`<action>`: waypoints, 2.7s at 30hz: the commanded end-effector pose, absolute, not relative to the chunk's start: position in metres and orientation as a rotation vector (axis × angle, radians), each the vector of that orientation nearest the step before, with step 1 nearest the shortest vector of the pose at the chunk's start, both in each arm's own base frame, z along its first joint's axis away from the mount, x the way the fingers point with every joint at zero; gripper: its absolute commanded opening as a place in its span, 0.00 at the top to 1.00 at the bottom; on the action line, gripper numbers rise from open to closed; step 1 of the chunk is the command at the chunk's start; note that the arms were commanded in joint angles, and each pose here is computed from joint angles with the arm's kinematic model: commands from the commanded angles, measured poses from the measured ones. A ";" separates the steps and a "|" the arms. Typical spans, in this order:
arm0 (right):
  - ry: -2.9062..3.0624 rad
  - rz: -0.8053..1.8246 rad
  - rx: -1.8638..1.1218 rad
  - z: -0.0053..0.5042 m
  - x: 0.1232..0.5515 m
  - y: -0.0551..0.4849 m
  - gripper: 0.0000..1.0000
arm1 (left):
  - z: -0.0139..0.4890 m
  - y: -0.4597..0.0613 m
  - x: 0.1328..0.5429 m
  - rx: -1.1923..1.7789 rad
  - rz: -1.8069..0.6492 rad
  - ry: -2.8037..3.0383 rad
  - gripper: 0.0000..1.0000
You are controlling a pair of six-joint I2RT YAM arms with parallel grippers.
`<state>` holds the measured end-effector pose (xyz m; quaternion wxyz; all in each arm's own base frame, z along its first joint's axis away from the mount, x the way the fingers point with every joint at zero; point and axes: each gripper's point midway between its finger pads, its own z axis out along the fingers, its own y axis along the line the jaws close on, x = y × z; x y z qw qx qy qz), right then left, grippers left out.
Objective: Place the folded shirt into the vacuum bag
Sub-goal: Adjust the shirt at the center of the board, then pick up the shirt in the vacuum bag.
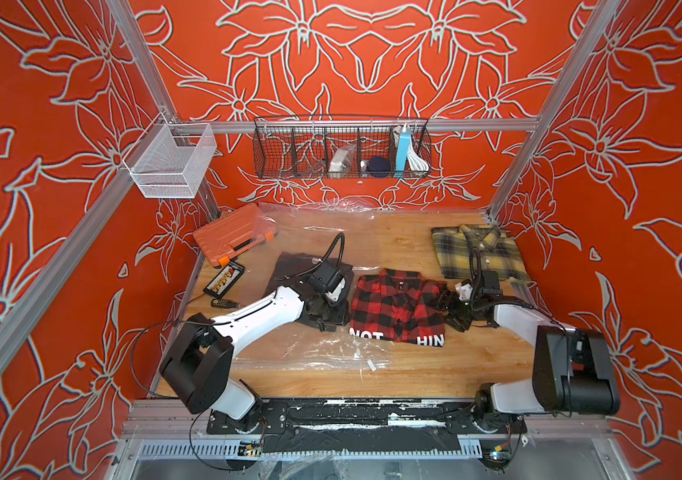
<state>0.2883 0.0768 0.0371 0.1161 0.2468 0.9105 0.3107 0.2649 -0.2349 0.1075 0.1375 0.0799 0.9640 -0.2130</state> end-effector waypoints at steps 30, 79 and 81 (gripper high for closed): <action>2.801 0.541 0.438 0.055 0.319 0.071 0.94 | 0.102 -0.319 0.335 0.302 -0.860 2.668 0.54; 2.780 0.380 -0.100 0.078 0.319 0.248 0.90 | 0.023 -0.343 0.315 0.304 -0.995 2.616 0.59; 2.797 0.353 -0.130 0.064 0.318 0.248 0.80 | 0.027 -0.340 0.313 0.309 -0.991 2.617 0.59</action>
